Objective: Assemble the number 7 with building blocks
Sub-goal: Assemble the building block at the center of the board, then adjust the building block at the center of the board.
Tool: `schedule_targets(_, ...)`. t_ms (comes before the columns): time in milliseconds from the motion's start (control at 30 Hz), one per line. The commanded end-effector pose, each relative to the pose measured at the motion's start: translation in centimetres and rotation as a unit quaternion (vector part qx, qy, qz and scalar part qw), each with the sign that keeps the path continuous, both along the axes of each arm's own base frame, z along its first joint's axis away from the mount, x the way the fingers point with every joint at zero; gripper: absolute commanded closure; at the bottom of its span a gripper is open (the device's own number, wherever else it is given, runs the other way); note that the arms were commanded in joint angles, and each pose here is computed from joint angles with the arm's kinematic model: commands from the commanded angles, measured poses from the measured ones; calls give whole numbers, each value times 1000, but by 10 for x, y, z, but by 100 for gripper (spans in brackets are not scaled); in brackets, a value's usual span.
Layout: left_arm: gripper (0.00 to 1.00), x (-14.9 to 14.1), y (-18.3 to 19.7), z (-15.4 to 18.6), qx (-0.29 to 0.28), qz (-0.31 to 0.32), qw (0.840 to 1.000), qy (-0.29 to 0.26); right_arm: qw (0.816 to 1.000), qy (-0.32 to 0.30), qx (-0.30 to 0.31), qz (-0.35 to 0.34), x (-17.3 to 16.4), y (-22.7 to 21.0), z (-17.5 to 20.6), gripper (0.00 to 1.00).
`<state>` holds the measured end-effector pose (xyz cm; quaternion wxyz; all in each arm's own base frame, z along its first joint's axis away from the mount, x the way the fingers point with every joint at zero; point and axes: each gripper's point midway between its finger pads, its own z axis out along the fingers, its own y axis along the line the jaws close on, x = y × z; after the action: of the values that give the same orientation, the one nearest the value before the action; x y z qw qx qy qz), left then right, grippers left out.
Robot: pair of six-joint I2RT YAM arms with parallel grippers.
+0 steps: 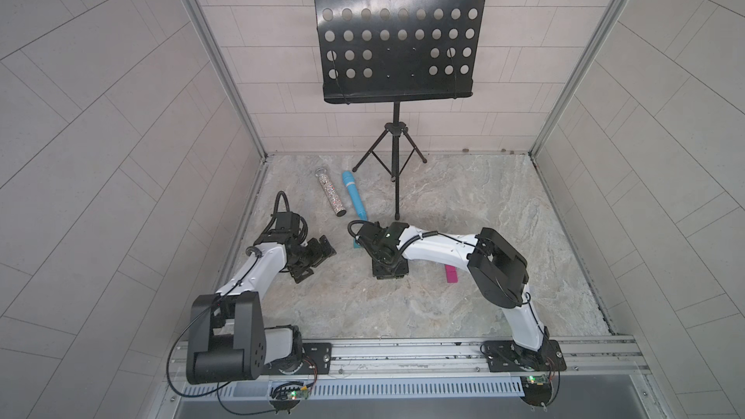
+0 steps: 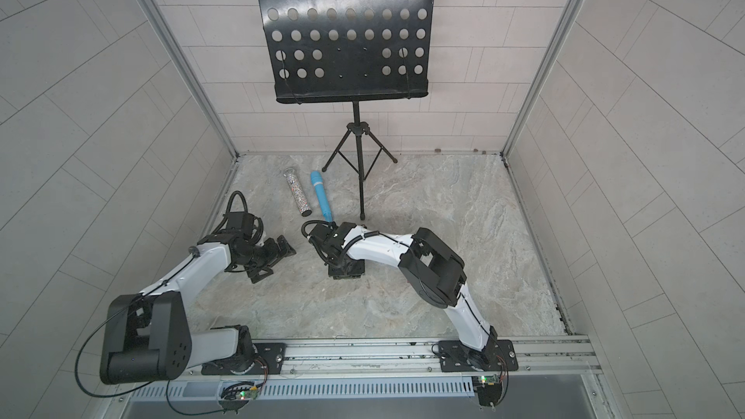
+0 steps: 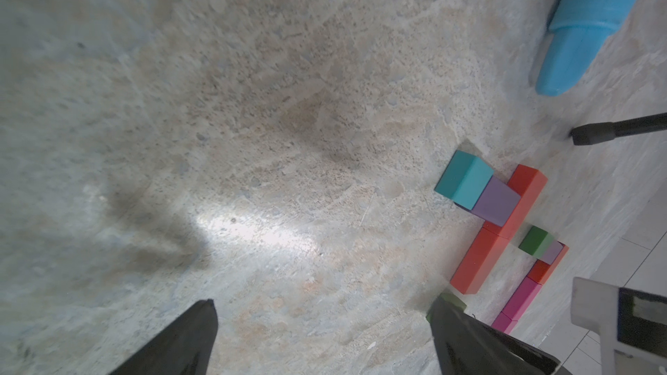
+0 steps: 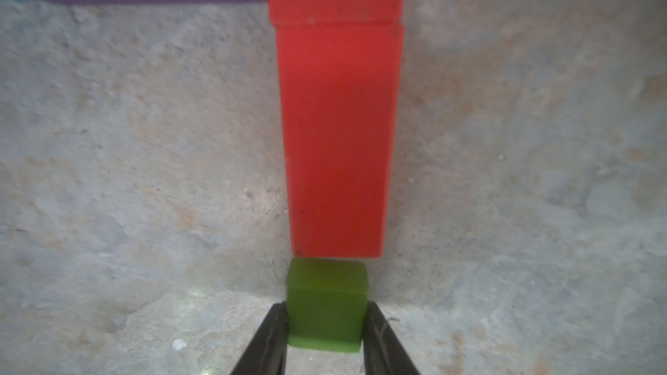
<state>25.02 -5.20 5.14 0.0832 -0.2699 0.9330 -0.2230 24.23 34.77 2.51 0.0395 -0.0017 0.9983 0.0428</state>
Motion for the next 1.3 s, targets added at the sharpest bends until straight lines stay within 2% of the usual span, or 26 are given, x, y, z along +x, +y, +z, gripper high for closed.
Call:
schedule_targets(0, 0, -2, 1, -2, 8, -1, 1000, 5, 1000, 13, -20, -4, -3, -7, -10, 56)
schedule_targets(67, 0, -2, 1, -3, 8, -1, 1000, 7, 1000, 9, -20, -7, -3, -8, -6, 48)
schedule_targets(167, 0, -1, 2, -2, 9, 0, 1000, 5, 1000, 1, -9, -11, -1, -7, 4, 45)
schedule_targets(300, 0, 3, 5, 5, 18, -1, 1000, 1, 999, -28, 27, -15, 8, -1, 41, 38)
schedule_targets(400, 0, 12, 8, 17, 28, 1, 1000, -11, 997, -52, 49, -13, 21, -3, 76, 37)
schedule_targets(533, 0, 29, 7, 30, 24, -3, 999, -26, 995, -76, 60, -28, 48, -24, 97, 40)
schedule_targets(733, 5, 60, -22, 36, 1, -74, 997, -31, 993, -79, 84, -18, 95, -47, 87, 55)
schedule_targets(900, 11, 74, -48, 33, 0, -123, 992, -19, 992, -65, 108, 13, 113, -42, 72, 56)
schedule_targets(1133, 13, 81, -53, 23, 6, -134, 991, -1, 988, -63, 131, 53, 126, -23, 63, 57)
schedule_targets(1267, 14, 87, -55, 18, 6, -139, 990, 10, 986, -77, 99, 106, 125, -17, 64, 52)
